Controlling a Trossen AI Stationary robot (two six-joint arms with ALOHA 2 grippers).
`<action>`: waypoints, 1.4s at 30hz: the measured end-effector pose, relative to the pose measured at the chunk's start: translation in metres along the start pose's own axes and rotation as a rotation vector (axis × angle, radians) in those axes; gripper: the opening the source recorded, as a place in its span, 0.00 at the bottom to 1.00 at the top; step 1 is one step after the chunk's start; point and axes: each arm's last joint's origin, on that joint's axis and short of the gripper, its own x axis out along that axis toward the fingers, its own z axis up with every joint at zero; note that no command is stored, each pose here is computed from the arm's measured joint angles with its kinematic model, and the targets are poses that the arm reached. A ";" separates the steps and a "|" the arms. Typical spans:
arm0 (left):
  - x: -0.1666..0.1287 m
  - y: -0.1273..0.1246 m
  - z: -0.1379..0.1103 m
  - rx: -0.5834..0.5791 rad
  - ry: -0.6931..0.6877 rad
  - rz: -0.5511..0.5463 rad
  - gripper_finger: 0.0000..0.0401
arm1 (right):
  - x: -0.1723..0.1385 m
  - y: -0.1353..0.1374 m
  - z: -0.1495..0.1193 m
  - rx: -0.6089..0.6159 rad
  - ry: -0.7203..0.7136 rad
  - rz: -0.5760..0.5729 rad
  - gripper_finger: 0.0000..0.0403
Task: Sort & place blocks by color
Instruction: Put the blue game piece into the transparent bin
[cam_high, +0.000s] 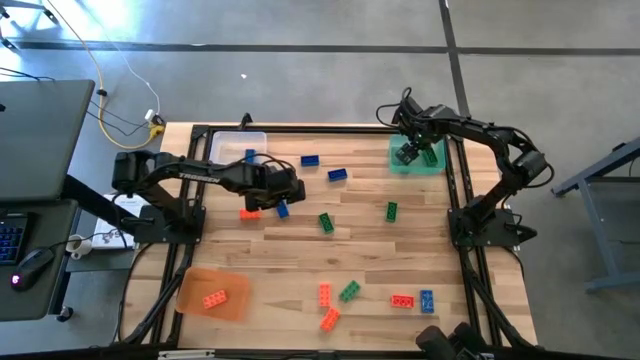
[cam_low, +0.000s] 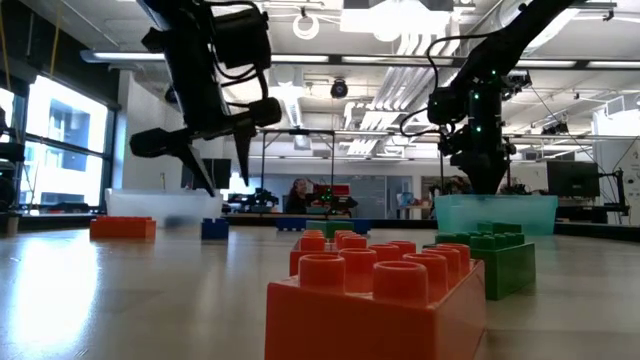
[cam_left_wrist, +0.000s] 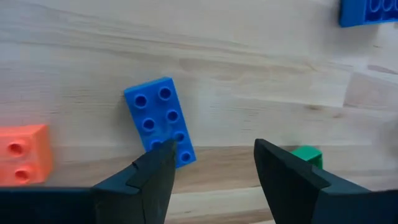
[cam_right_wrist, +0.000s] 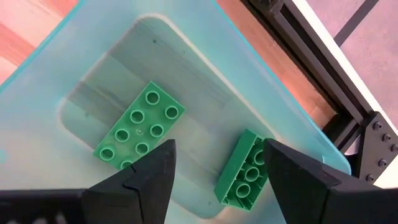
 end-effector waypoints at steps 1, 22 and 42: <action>0.001 -0.001 0.000 0.000 0.002 -0.001 0.50 | 0.000 0.000 0.000 0.000 -0.004 0.000 0.57; 0.002 0.013 0.002 -0.041 -0.013 0.126 0.50 | 0.000 0.001 0.006 -0.003 -0.066 0.034 0.57; 0.033 0.008 -0.004 -0.033 0.019 0.148 0.50 | 0.000 0.001 0.006 -0.007 -0.059 0.032 0.57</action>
